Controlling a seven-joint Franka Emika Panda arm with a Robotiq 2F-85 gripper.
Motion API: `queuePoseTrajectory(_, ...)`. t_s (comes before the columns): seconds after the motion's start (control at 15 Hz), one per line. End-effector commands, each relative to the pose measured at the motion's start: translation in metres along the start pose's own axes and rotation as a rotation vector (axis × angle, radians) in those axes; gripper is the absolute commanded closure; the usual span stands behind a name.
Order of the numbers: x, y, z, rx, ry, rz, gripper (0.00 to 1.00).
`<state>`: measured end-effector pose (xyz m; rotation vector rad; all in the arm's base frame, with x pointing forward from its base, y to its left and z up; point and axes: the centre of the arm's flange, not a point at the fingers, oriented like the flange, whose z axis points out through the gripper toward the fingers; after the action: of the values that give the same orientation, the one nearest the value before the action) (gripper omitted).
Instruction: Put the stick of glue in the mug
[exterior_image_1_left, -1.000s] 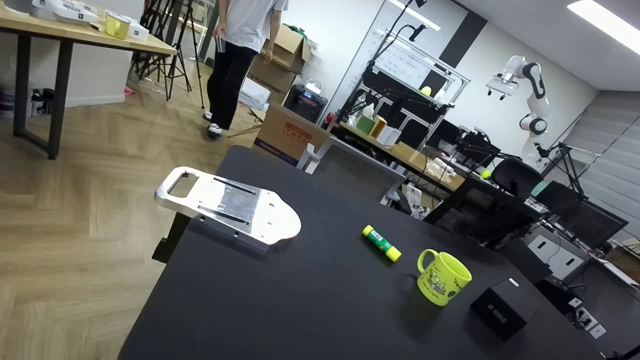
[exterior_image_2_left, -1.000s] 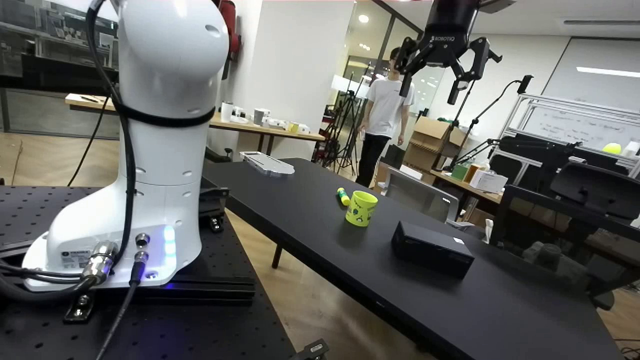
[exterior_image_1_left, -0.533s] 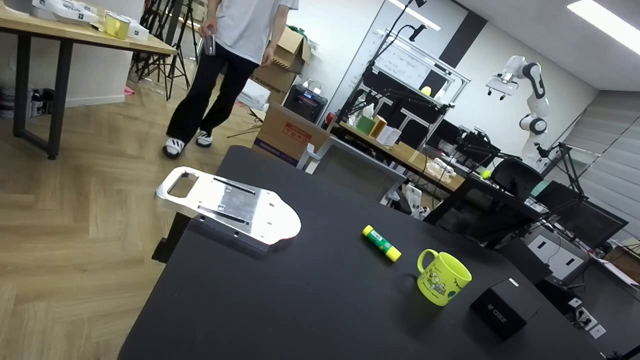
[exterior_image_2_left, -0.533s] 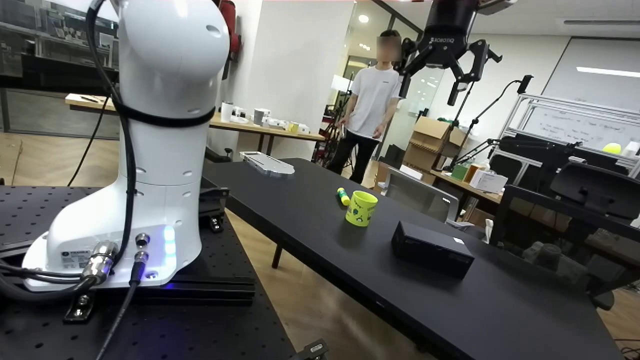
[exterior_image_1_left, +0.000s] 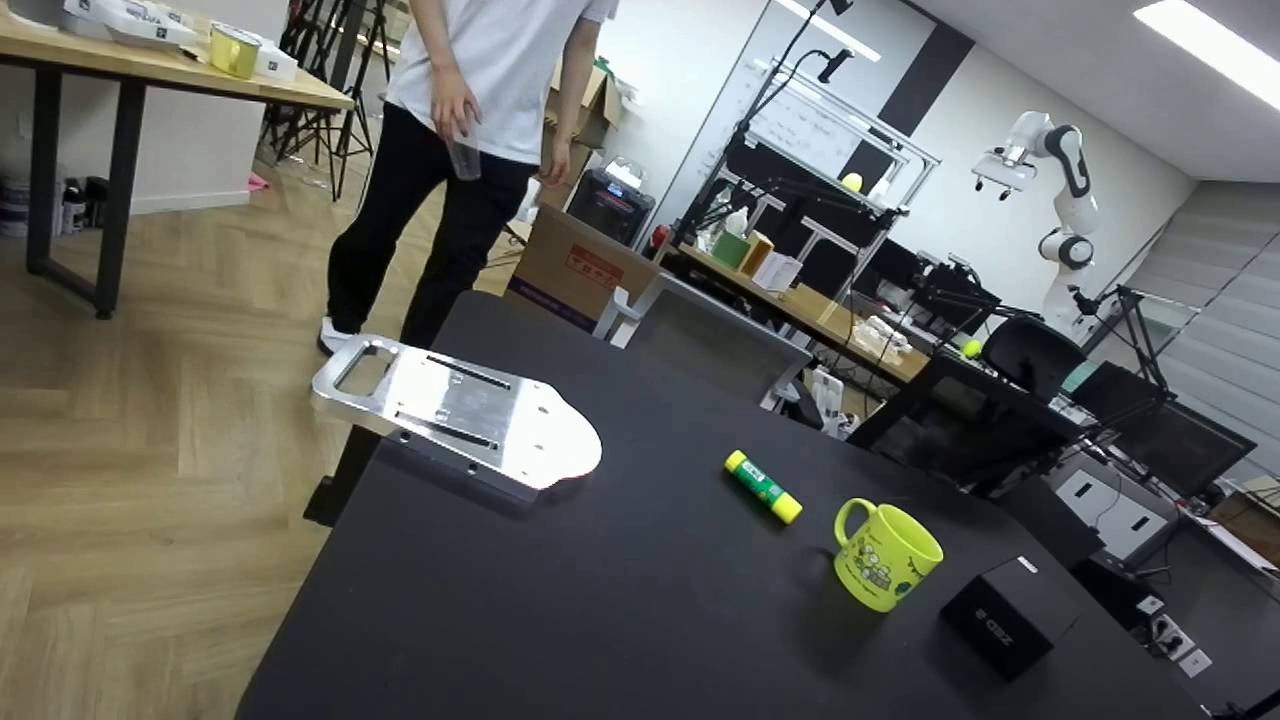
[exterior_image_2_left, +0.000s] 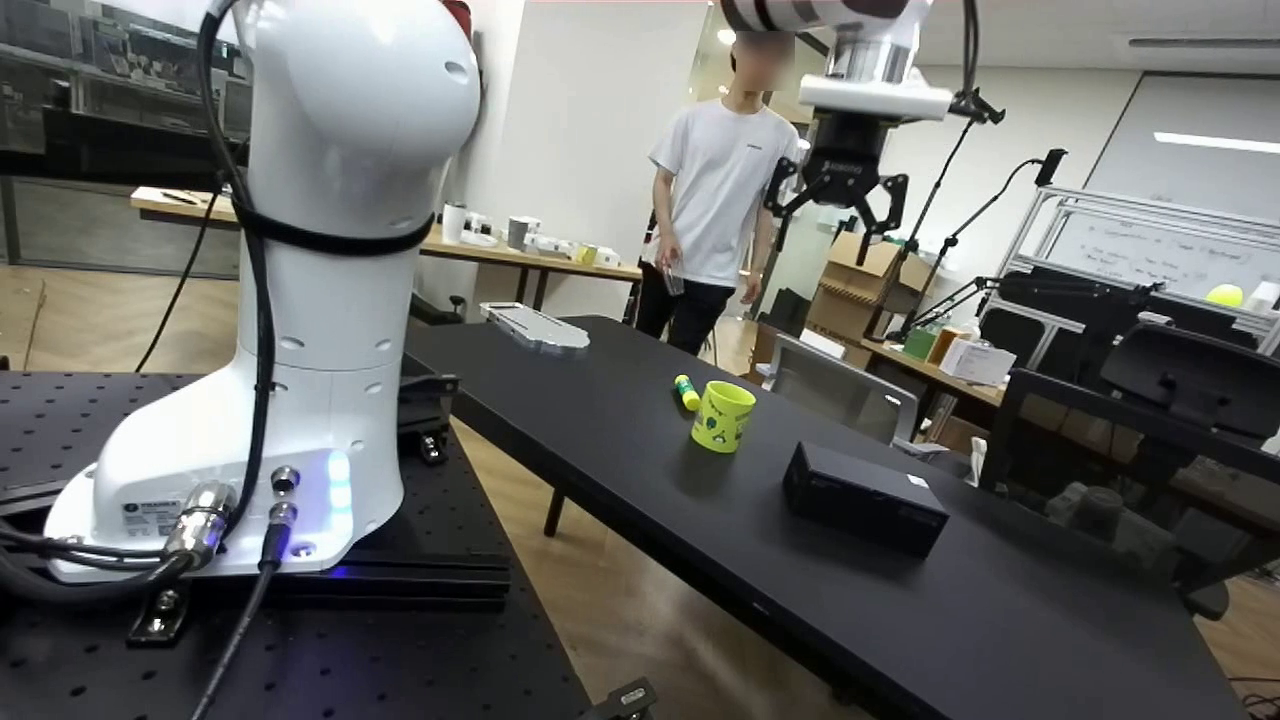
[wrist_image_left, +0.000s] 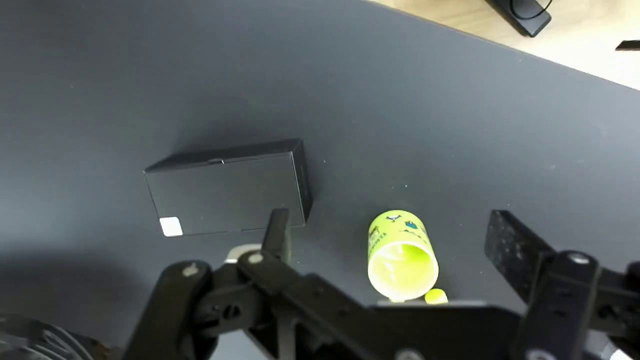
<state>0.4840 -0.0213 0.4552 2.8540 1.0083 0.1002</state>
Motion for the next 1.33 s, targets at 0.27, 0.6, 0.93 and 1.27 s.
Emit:
queuePoseTrajectory(0.27, 0.156, -0.078, 0.048, -0.046, 0.045, -0.332, 0.0)
queuePoseTrajectory(0.6, 0.162, -0.105, 0.066, -0.023, 0.021, -0.36, 0.0)
queuePoseTrajectory(0.93, 0.165, -0.099, 0.067, -0.023, 0.015, -0.356, 0.0)
queuePoseTrajectory(1.27, 0.225, -0.082, 0.09, -0.089, 0.121, -0.384, 0.0)
